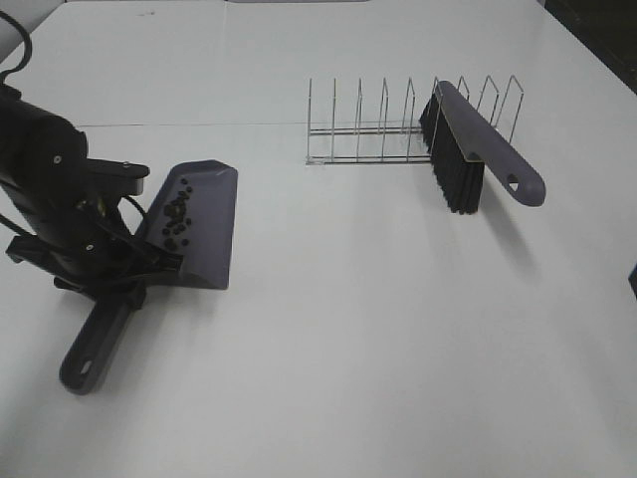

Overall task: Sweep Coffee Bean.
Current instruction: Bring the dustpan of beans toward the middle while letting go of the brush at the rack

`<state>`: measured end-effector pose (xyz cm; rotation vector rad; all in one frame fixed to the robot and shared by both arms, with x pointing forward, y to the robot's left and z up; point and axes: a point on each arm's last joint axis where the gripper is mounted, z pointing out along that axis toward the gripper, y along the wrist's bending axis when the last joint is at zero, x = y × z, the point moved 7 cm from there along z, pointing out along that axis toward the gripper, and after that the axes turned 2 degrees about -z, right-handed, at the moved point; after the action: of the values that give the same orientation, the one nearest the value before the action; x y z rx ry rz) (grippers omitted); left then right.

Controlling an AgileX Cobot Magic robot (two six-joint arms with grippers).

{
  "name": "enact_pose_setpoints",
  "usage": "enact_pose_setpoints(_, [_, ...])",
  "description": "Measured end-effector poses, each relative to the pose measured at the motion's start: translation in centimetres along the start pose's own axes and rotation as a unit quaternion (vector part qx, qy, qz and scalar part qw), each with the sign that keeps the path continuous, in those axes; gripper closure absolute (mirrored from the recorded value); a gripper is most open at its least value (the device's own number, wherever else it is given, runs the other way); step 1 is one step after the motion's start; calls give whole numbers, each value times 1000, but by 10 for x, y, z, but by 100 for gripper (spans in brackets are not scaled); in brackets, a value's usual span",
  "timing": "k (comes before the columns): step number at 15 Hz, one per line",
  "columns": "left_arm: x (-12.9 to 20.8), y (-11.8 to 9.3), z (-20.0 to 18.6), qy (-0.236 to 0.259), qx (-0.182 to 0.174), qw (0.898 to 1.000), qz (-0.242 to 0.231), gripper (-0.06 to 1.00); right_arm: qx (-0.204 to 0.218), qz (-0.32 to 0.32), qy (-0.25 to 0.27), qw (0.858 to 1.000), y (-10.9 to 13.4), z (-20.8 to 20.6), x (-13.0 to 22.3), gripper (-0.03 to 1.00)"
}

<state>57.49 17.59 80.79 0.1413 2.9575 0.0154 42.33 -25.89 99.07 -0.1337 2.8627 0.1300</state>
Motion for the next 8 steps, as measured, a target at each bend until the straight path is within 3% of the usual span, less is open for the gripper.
enact_pose_setpoints(4, [-11, -39, -10, -22, 21, 999, 20, 59, -19, 2, -51, 999, 3, -20, 40, 22])
enact_pose_setpoints(8, [-22, -49, -3, -26, 29, 999, 3, 59, -22, 1, -60, 998, 1, -17, 68, 22])
